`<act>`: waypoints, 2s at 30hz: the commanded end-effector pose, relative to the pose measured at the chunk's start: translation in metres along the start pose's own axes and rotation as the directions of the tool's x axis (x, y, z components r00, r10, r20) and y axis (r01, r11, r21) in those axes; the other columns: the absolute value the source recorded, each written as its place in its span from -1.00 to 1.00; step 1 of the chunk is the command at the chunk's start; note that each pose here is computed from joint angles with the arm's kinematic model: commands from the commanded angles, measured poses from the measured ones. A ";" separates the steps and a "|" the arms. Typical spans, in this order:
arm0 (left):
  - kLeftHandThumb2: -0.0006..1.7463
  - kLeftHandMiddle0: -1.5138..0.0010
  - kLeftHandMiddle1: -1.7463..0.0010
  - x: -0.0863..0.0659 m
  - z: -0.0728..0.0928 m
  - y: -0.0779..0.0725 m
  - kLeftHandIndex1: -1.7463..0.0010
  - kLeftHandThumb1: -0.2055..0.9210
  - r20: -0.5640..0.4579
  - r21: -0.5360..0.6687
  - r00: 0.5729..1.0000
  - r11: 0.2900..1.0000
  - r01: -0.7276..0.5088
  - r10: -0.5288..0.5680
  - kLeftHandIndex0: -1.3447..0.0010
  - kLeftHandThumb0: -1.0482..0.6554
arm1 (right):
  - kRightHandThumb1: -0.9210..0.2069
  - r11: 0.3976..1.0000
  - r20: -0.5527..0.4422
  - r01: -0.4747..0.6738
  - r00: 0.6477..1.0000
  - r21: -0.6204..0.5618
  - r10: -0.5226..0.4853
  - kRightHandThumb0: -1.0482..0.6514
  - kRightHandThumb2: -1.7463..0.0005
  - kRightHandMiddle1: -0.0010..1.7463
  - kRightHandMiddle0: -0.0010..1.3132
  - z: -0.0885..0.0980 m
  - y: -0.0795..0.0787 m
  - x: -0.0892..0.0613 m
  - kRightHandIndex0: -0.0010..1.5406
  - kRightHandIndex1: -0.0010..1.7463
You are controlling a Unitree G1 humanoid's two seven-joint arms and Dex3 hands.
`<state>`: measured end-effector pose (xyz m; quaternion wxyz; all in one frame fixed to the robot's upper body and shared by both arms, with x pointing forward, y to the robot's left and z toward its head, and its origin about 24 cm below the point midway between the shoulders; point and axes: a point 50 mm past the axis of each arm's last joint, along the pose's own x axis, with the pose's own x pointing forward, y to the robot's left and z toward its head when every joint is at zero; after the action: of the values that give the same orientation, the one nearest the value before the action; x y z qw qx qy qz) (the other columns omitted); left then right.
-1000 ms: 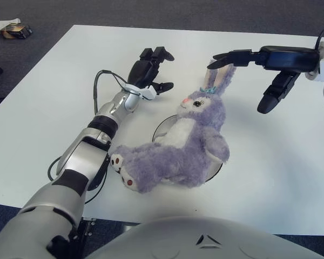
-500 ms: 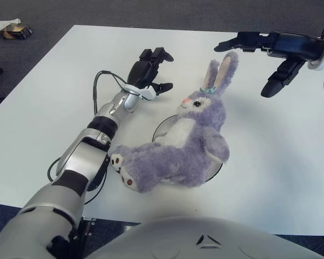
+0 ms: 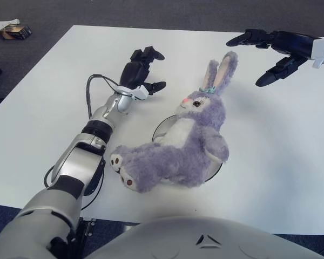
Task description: Put the doll into the plate.
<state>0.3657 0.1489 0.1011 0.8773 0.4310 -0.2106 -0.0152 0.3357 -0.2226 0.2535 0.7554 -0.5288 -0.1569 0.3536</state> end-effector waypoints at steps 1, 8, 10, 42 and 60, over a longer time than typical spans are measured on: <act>-0.09 0.78 -0.54 -0.009 -0.013 0.005 -0.69 0.63 -0.053 -0.031 0.999 0.999 -0.008 0.007 1.00 -0.41 | -0.82 0.997 -0.046 0.055 0.997 -0.049 -0.057 -0.85 0.76 -0.28 -1.00 -0.004 -0.002 -0.006 -0.83 -0.96; 0.00 0.72 -0.60 -0.015 -0.020 0.006 -0.79 0.53 -0.139 -0.187 0.990 0.980 -0.063 0.037 1.00 -0.29 | -0.85 0.990 -0.139 0.115 0.982 -0.079 -0.125 -0.83 0.74 -0.16 -1.00 -0.016 0.017 0.003 -0.69 -0.90; -0.15 0.63 -0.70 -0.017 -0.022 0.006 -0.89 0.70 -0.163 -0.243 0.985 0.966 -0.090 0.051 0.95 -0.04 | -0.86 0.986 -0.150 0.147 0.976 -0.077 -0.157 -0.79 0.74 -0.11 -1.00 -0.015 0.023 0.008 -0.64 -0.88; -0.10 0.39 -0.73 -0.058 -0.060 0.009 -1.00 0.59 -0.408 -0.456 0.893 0.803 -0.382 0.193 0.72 0.22 | -0.46 0.691 -0.492 0.660 0.725 0.295 -0.482 0.23 -0.08 0.92 -0.71 -0.064 0.072 0.005 -0.40 0.94; -0.31 0.41 -0.58 -0.066 -0.069 0.006 -1.00 0.77 -0.459 -0.523 0.874 0.748 -0.409 0.157 0.68 0.22 | -0.36 0.463 -0.580 0.738 0.674 0.491 -0.458 0.23 -0.16 0.98 -0.62 -0.089 0.101 -0.008 -0.42 0.93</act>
<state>0.3413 0.2204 0.0682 0.9780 0.0939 -0.1206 0.1419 0.3499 -0.2689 0.1378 0.9786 -0.1989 -0.0515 -0.0106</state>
